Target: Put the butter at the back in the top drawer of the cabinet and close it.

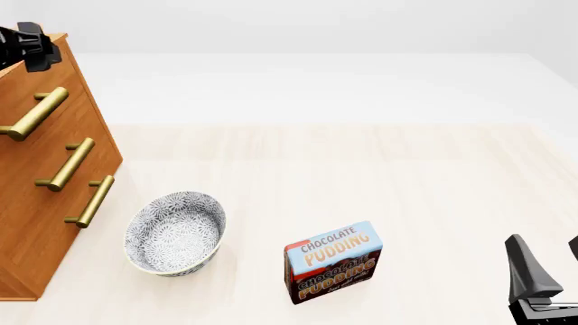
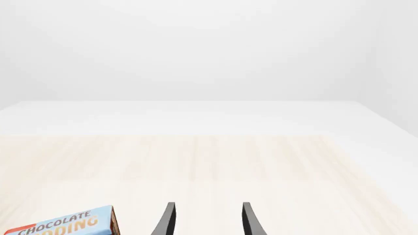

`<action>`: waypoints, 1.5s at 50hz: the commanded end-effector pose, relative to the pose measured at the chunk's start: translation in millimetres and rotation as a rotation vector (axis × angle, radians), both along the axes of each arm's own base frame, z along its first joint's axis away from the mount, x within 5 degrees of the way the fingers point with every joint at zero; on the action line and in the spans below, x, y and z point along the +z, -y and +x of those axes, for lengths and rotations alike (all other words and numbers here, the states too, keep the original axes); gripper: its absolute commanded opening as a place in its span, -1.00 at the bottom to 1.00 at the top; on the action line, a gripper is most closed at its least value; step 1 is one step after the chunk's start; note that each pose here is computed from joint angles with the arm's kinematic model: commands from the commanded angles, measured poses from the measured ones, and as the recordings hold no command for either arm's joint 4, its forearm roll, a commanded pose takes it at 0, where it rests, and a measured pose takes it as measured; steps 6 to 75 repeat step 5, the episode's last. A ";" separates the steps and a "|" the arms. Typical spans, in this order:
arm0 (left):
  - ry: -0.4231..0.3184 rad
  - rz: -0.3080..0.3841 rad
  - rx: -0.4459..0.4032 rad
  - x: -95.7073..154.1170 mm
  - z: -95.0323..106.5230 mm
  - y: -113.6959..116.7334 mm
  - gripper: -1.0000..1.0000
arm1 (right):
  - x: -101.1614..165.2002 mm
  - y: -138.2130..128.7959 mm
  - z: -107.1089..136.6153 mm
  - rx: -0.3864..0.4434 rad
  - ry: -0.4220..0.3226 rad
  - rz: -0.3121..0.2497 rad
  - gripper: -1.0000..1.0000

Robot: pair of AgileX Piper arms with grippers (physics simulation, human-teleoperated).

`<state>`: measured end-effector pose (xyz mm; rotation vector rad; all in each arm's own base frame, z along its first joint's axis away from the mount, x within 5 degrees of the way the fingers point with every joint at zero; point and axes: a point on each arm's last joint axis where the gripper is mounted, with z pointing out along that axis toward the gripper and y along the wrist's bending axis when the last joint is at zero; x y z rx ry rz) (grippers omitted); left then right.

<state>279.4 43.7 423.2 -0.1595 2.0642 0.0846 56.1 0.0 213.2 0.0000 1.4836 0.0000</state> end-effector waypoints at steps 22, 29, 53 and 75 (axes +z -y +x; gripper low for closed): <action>0.028 -0.010 -0.059 7.1 -0.7 21.4 1.00 | 0.0 0.0 0.0 0.000 0.000 0.000 1.00; 0.028 -0.010 -0.059 7.1 -0.7 21.4 1.00 | 0.0 0.0 0.0 0.000 0.000 0.000 1.00; 0.028 -0.010 -0.059 7.1 -0.7 21.4 1.00 | 0.0 0.0 0.0 0.000 0.000 0.000 1.00; 0.028 -0.010 -0.059 7.1 -0.7 21.4 1.00 | 0.0 0.0 0.0 0.000 0.000 0.000 1.00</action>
